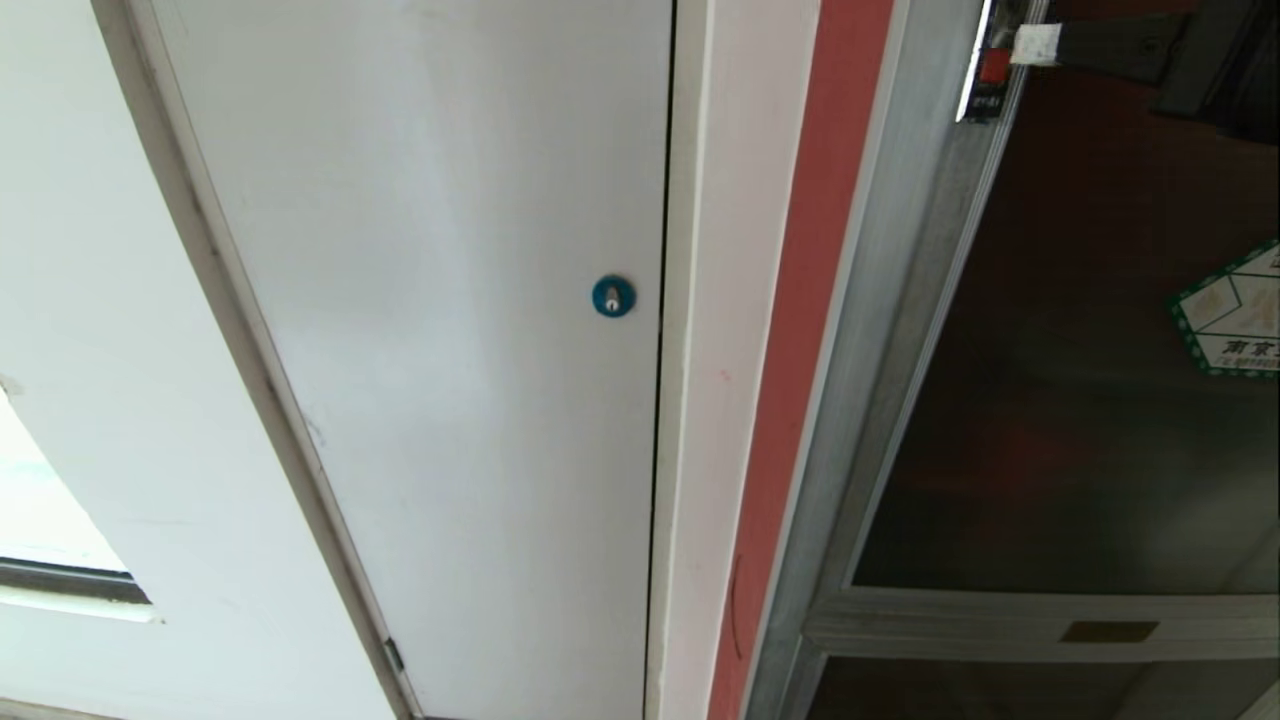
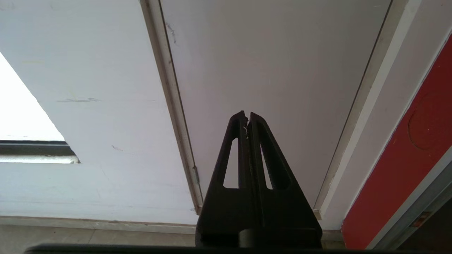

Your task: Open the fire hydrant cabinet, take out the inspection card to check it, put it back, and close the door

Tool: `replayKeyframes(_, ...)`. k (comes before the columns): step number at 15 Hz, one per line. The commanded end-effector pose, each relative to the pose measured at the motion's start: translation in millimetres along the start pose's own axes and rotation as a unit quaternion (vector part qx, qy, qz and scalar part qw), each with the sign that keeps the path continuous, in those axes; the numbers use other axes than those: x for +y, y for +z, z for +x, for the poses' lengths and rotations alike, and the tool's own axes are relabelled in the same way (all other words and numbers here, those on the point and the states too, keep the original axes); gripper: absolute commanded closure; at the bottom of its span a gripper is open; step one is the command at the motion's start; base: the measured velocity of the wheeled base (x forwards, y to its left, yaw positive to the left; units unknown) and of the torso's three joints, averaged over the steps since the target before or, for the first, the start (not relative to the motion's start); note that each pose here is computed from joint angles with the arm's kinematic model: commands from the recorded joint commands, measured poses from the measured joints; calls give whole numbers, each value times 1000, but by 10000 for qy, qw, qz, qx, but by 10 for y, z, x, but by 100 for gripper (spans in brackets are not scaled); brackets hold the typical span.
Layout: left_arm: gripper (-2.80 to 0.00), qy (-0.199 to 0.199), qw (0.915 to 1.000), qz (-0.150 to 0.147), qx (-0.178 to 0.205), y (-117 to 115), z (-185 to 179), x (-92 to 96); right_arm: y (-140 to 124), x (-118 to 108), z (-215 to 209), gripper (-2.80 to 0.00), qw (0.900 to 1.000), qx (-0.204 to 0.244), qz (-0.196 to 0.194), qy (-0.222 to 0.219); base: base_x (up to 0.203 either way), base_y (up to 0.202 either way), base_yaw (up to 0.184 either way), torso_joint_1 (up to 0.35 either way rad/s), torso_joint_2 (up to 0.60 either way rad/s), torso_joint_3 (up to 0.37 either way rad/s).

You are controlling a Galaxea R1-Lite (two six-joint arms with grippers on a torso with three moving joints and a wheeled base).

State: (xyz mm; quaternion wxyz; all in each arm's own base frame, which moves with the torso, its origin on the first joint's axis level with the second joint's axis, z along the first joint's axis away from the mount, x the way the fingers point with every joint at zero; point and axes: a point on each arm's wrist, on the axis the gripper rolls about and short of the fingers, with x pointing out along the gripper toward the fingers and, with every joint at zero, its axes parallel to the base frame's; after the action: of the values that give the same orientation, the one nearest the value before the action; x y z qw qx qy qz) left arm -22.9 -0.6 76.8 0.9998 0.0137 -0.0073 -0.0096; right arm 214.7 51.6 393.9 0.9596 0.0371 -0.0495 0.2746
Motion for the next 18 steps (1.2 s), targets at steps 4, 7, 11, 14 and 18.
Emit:
replayKeyframes(4,0,2,10000,1,56,-29,9,-1,192,229,-449,0,9989,-395,-133,211,0,0,0,0,0,0)
replayKeyframes(7,0,0,10000,1,56,-29,9,-1,169,282,-609,0,9990,-376,-135,207,0,0,0,0,0,0)
replayKeyframes(11,0,0,10000,1,56,-29,9,-1,140,373,-885,0,9986,-457,-166,207,0,0,0,0,0,0)
replayKeyframes(14,0,3,10000,1,56,-29,9,-1,110,458,-1143,0,9987,-442,-154,199,0,0,0,0,0,0)
replayKeyframes(18,0,-4,10000,1,56,-29,9,-1,41,587,-1542,0,9989,-400,-138,182,0,0,0,0,0,0)
